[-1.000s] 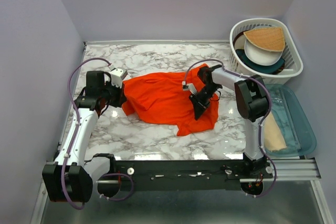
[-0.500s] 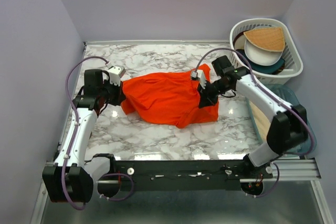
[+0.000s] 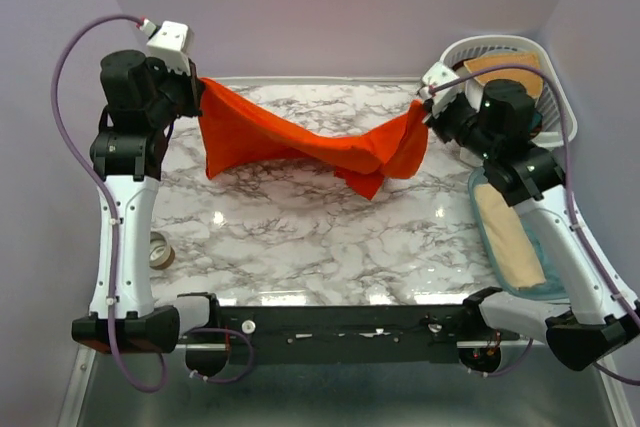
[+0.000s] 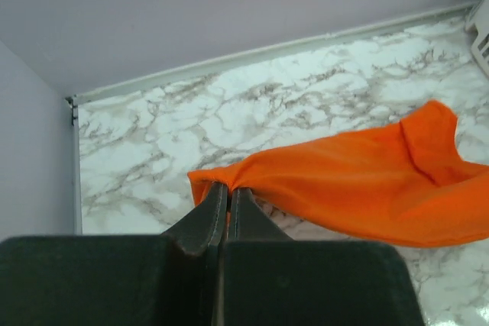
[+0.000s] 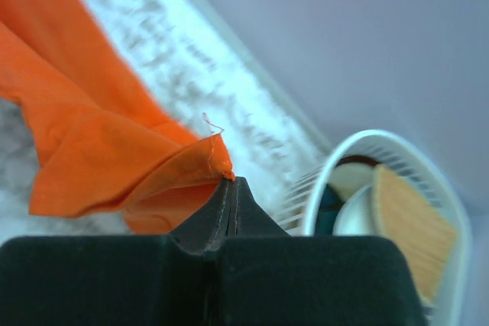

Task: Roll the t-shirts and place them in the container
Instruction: Flatten out the T-shirt at the center of the board.

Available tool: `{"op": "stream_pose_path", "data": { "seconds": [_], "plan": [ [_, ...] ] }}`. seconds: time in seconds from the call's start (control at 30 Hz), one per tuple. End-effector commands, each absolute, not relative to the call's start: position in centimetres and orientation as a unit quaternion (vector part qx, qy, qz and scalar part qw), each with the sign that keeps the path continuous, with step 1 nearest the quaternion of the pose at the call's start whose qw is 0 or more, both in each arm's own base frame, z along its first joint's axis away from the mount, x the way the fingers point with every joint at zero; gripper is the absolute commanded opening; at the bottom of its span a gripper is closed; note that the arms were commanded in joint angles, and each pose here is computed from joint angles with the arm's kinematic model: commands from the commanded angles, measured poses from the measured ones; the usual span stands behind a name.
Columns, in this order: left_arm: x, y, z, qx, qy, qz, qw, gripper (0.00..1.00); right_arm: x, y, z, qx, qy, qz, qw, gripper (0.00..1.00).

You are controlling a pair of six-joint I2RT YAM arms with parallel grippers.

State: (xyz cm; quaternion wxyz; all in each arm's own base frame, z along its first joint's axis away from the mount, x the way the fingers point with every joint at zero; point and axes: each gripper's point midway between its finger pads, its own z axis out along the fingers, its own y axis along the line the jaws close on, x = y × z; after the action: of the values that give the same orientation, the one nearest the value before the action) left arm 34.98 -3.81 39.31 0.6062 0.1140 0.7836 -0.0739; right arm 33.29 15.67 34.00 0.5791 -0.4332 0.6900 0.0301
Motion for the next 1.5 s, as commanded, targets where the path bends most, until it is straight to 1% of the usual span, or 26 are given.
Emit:
{"op": "stream_pose_path", "data": {
  "seconds": [0.0, 0.1, 0.13, 0.23, 0.37, 0.4, 0.47, 0.5, 0.6, 0.67, 0.7, 0.77, 0.83, 0.9, 1.0, 1.07, 1.13, 1.23, 1.27, 1.3, 1.37, 1.4, 1.43, 1.47],
  "plan": [
    [35.6, -3.0, 46.1, 0.059, 0.756, -0.075, 0.647, 0.0, 33.7, 9.5, 49.1, -0.298, 0.608, -0.114, 0.727, 0.01],
    [34.3, -3.1, 49.7, 0.061, 0.731, -0.077, 0.676, 0.0, 32.2, 7.1, 53.3, -0.261, 0.58, -0.145, 0.758, 0.01],
    [33.8, -3.3, 50.4, 0.064, 0.724, -0.079, 0.682, 0.0, 31.1, 6.3, 55.6, -0.247, 0.564, -0.152, 0.773, 0.01],
    [31.2, -3.9, 53.2, 0.079, 0.692, -0.087, 0.712, 0.0, 28.1, 5.4, 59.7, -0.24, 0.526, -0.158, 0.8, 0.01],
    [27.2, -4.6, 56.0, 0.099, 0.655, -0.095, 0.743, 0.0, 24.6, 4.7, 62.7, -0.235, 0.492, -0.155, 0.824, 0.01],
    [25.6, -4.7, 56.9, 0.101, 0.642, -0.093, 0.754, 0.0, 24.0, 4.5, 63.1, -0.235, 0.487, -0.157, 0.826, 0.01],
    [24.0, -4.8, 57.3, 0.107, 0.637, -0.092, 0.758, 0.0, 21.9, 4.0, 64.0, -0.237, 0.468, -0.158, 0.837, 0.01],
    [22.3, -5.0, 58.2, 0.116, 0.623, -0.091, 0.768, 0.0, 21.0, 3.9, 64.3, -0.24, 0.464, -0.157, 0.838, 0.01],
    [18.9, -6.2, 58.8, 0.17, 0.599, -0.089, 0.778, 0.0, 17.3, 3.1, 65.5, -0.24, 0.443, -0.149, 0.851, 0.01],
    [17.3, -6.7, 58.7, 0.192, 0.595, -0.089, 0.775, 0.0, 14.7, 2.4, 66.1, -0.237, 0.428, -0.144, 0.86, 0.01],
    [15.9, -6.8, 59.6, 0.198, 0.583, -0.086, 0.783, 0.0, 13.7, 2.6, 65.8, -0.249, 0.427, -0.134, 0.859, 0.01],
    [14.4, -6.9, 59.8, 0.2, 0.581, -0.085, 0.784, 0.0, 10.6, 2.1, 66.6, -0.249, 0.406, -0.124, 0.871, 0.01],
    [12.1, -6.8, 60.7, 0.201, 0.562, -0.076, 0.799, 0.0, 8.3, 1.7, 66.9, -0.249, 0.397, -0.113, 0.876, 0.01],
    [9.9, -6.7, 61.6, 0.197, 0.541, -0.069, 0.815, 0.0, 6.4, 1.8, 66.4, -0.26, 0.394, -0.098, 0.876, 0.01],
    [7.9, -6.7, 62.6, 0.196, 0.518, -0.062, 0.83, 0.0, 3.8, 2.0, 66.3, -0.272, 0.375, -0.088, 0.882, 0.01],
    [7.6, -6.8, 63.0, 0.197, 0.512, -0.058, 0.834, 0.0, 3.3, 2.1, 66.5, -0.271, 0.369, -0.09, 0.884, 0.01],
    [7.9, -7.1, 63.0, 0.205, 0.512, -0.062, 0.832, 0.0, 3.7, 2.1, 66.7, -0.268, 0.372, -0.091, 0.884, 0.01],
    [11.0, -7.2, 61.3, 0.211, 0.543, -0.07, 0.81, 0.0, 5.9, 2.6, 65.9, -0.278, 0.385, -0.099, 0.875, 0.01],
    [12.0, -7.2, 60.5, 0.213, 0.553, -0.073, 0.802, 0.0, 7.0, 2.9, 65.3, -0.284, 0.389, -0.105, 0.87, 0.01],
    [14.3, -7.2, 58.4, 0.214, 0.58, -0.081, 0.782, 0.0, 9.5, 3.8, 64.0, -0.296, 0.4, -0.106, 0.861, 0.01],
    [16.5, -7.5, 56.2, 0.231, 0.598, -0.092, 0.761, 0.0, 12.0, 4.6, 62.1, -0.313, 0.413, -0.111, 0.848, 0.01],
    [18.8, -7.6, 53.2, 0.233, 0.63, -0.106, 0.733, 0.0, 13.0, 5.1, 61.8, -0.316, 0.408, -0.111, 0.849, 0.01],
    [19.9, -7.7, 51.9, 0.237, 0.638, -0.112, 0.724, 0.0, 16.2, 6.1, 58.7, -0.334, 0.441, -0.102, 0.827, 0.01],
    [20.9, -7.8, 50.4, 0.243, 0.65, -0.119, 0.71, 0.0, 17.6, 6.7, 57.4, -0.342, 0.451, -0.097, 0.819, 0.01]
  ]
}}
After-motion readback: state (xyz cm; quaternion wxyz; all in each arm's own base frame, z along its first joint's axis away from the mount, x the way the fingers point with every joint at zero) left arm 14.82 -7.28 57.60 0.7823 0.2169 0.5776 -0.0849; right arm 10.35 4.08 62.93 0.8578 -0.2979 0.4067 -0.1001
